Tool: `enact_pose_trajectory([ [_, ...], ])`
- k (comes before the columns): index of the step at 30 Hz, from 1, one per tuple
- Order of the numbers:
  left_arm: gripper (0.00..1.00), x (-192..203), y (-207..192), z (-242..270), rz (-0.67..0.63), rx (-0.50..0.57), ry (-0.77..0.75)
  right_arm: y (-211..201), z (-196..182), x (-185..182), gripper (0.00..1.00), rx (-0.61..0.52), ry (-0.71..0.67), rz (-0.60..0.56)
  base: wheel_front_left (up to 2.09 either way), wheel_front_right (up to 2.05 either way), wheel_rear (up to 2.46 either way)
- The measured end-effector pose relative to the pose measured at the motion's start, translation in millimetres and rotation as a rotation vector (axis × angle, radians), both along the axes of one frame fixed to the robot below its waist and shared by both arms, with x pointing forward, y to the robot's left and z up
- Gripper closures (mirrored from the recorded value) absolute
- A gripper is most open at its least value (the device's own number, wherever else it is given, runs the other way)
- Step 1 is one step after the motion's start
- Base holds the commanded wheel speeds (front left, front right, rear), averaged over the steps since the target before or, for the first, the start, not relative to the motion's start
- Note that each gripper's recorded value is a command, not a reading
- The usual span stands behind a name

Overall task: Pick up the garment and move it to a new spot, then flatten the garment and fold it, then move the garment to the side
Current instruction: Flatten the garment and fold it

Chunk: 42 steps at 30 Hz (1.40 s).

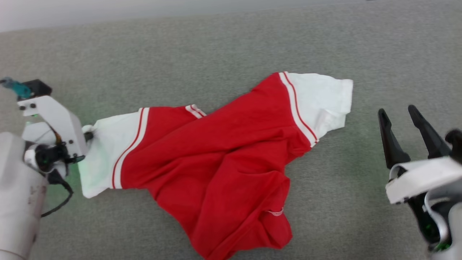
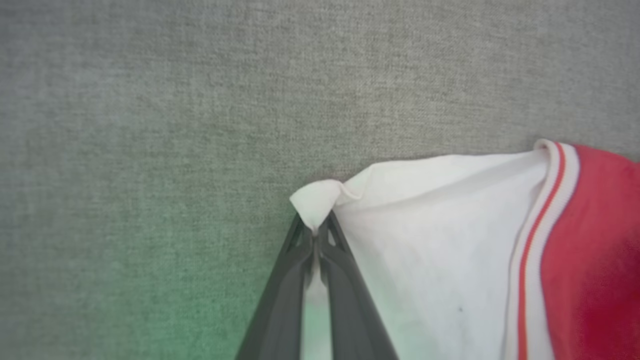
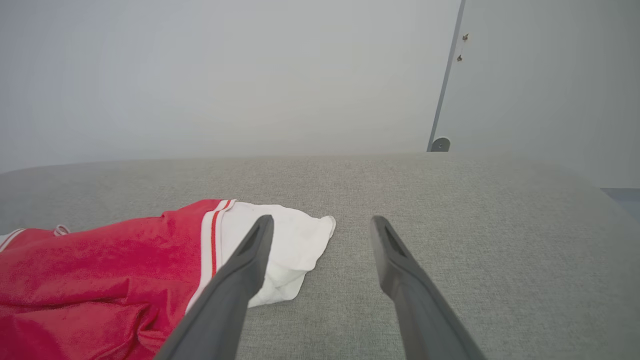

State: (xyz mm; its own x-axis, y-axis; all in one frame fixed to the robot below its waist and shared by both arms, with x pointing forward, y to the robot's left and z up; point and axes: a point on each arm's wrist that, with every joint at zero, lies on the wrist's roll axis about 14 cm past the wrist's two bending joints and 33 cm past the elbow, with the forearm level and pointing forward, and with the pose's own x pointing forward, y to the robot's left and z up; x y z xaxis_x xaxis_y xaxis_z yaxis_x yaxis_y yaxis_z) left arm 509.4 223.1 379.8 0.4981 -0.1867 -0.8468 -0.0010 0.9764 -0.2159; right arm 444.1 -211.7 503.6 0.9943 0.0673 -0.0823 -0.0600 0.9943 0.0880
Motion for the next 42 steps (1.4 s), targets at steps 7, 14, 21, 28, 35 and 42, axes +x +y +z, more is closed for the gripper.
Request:
enact_pose_trajectory([
  [7, 1.00, -2.2, -7.2, 3.9, -0.021, -0.007, -0.027, -2.1, -6.1, 33.5, 0.00, -0.035, 0.141, 0.063, 0.00, 0.00, 0.00],
  [14, 1.00, -1.2, -10.8, 7.6, -0.034, -0.016, -0.049, -2.9, -33.9, 63.7, 0.00, -0.078, 0.340, 0.102, 0.00, 0.00, 0.00],
  [21, 1.00, 2.4, -9.1, 2.5, -0.038, -0.018, -0.055, 0.1, -78.8, 83.9, 0.00, -0.049, 0.565, 0.114, 0.00, 0.00, 0.00],
  [28, 1.00, 3.9, -6.2, -4.9, -0.026, -0.028, -0.052, 10.5, -113.3, 95.8, 0.00, 0.000, 0.780, 0.119, 0.00, 0.00, 0.00],
  [35, 1.00, 3.2, -4.2, -5.9, -0.016, -0.028, -0.049, 10.2, -118.0, 94.8, 1.00, -0.006, 0.925, 0.115, 0.00, 0.00, 0.00],
  [42, 1.00, 2.9, -3.8, 0.6, -0.020, -0.020, -0.061, 14.8, -108.5, 91.7, 1.00, 0.032, 0.944, 0.110, 0.00, 0.00, 0.00],
])
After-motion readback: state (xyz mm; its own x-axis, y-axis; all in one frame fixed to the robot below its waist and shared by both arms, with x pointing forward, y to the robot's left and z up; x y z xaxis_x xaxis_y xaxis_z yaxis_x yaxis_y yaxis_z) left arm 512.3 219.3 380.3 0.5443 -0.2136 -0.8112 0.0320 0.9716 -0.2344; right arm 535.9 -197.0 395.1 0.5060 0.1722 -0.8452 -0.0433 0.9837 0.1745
